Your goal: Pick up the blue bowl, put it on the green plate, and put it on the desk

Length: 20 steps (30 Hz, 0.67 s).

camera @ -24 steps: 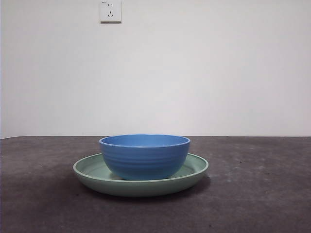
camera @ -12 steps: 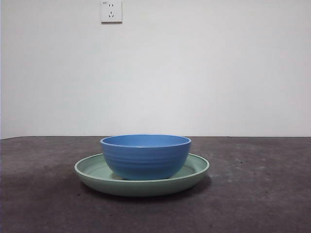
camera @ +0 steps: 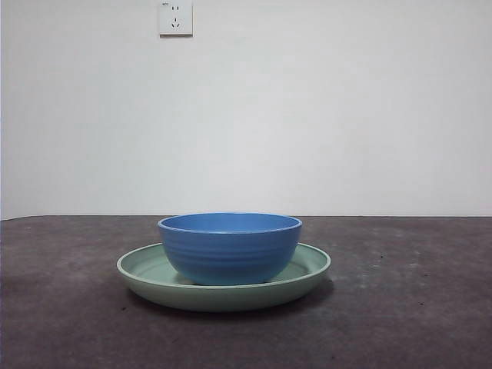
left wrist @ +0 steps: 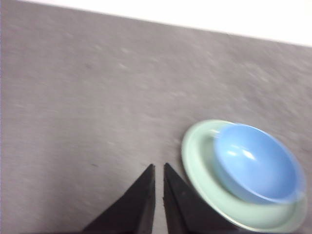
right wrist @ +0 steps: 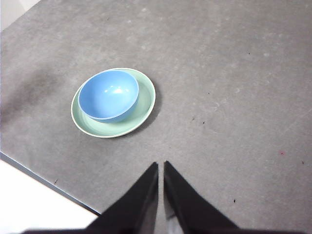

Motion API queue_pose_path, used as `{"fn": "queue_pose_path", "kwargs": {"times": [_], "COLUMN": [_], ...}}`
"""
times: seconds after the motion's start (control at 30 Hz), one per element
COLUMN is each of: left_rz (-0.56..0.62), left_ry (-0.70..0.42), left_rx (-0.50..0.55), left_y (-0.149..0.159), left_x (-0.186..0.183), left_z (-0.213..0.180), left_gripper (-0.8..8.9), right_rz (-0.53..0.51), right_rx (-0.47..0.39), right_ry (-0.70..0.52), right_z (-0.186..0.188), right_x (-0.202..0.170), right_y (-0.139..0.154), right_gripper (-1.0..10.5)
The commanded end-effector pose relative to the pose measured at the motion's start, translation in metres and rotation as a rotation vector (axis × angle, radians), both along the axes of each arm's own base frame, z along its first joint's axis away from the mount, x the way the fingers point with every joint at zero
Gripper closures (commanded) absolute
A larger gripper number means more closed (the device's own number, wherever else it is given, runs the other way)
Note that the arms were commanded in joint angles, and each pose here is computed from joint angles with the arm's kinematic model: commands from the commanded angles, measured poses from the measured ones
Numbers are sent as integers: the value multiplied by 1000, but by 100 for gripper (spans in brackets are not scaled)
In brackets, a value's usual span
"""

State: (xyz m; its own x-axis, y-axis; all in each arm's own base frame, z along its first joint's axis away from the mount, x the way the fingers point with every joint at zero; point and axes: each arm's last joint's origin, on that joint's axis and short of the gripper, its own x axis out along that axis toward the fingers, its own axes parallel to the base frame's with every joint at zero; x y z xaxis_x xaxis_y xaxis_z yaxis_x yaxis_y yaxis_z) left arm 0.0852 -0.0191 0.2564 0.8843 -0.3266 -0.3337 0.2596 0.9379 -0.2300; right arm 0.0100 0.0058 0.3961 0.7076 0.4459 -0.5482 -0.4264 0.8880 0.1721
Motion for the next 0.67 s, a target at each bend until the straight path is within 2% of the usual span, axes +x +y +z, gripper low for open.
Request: {"fn": "queue_pose_path", "kwargs": {"times": [0.03,0.13,0.3,0.5,0.67], "left_rz": [25,67,124,198,200], "left_ry": [-87,-145,-175,-168,-200], "left_rx": [57,103,109,121,145], "left_y": [3,7,10,15,16], "left_x": [2,5,7,8,10], "left_z": [-19,-46,-84,-104,-106], "left_gripper": [786,786,786,786,786], "right_rz": [4,4,4,4,4], "right_rx": [17,17,17,17,17], "right_ry": [-17,-17,-17,-18,-18], "right_z": [5,5,5,5,5], "right_x": [-1,-1,-1,-1,-1], "right_y": [0,0,0,0,0], "right_gripper": [933,933,933,933,933]}}
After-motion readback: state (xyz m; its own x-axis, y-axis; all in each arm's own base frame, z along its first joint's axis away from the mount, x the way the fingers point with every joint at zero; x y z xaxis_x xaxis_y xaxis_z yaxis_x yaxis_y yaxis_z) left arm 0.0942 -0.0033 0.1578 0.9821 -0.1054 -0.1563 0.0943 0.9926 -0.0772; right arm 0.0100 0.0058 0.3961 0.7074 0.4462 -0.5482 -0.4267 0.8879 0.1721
